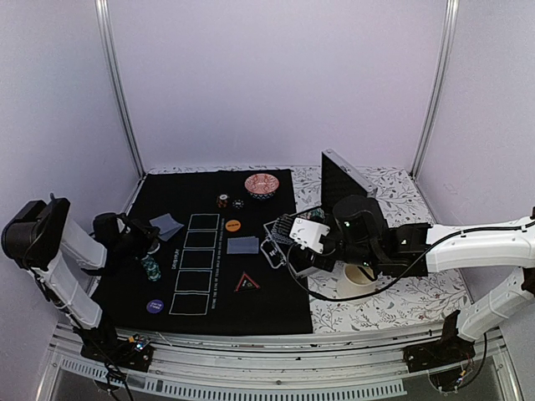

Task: Distribute texas hold em gaming equipment
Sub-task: Distribute the poker card in the dealer area.

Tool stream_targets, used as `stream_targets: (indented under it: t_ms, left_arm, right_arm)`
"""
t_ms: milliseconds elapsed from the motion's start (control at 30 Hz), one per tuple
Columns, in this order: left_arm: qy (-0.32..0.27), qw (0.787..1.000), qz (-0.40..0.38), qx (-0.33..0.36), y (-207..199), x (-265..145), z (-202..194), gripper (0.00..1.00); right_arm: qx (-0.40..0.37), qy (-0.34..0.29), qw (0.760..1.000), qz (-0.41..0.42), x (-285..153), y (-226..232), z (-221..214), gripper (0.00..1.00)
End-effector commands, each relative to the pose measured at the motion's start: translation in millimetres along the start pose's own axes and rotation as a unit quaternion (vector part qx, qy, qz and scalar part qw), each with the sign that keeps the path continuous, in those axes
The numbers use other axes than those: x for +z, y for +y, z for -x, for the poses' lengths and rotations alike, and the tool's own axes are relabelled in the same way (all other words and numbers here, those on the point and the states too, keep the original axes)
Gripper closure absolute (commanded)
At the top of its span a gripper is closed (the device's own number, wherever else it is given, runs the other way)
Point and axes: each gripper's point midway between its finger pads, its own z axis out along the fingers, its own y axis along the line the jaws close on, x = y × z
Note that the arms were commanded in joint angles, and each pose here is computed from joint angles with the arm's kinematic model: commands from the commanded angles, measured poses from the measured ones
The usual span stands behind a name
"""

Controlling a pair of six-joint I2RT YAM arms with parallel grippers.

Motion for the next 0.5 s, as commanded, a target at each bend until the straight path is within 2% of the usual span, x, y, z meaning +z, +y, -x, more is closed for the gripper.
stream_targets:
  t_ms: [0,267,300,400,467]
  left_arm:
    - [-0.004,0.999,-0.040,-0.014,-11,11,10,1.00]
    - [-0.006,0.999,-0.014,-0.047,18,16,2,1.00]
    - [-0.005,0.999,-0.012,-0.048,19,16,1,0.97]
    - [-0.003,0.999,-0.011,-0.049,21,16,-1,0.76]
    - [0.000,0.999,-0.009,-0.050,22,15,-3,0.71]
  right_arm:
    - [0.014,-0.008,1.000,-0.009,-6,-7,5,0.57]
    - [0.013,-0.002,1.000,-0.010,-5,-9,5,0.57]
    - [0.013,-0.002,1.000,-0.010,-5,-10,6,0.57]
    - [0.012,-0.003,1.000,-0.010,-5,-10,8,0.57]
    - [0.012,-0.003,1.000,-0.011,-4,-11,10,0.57]
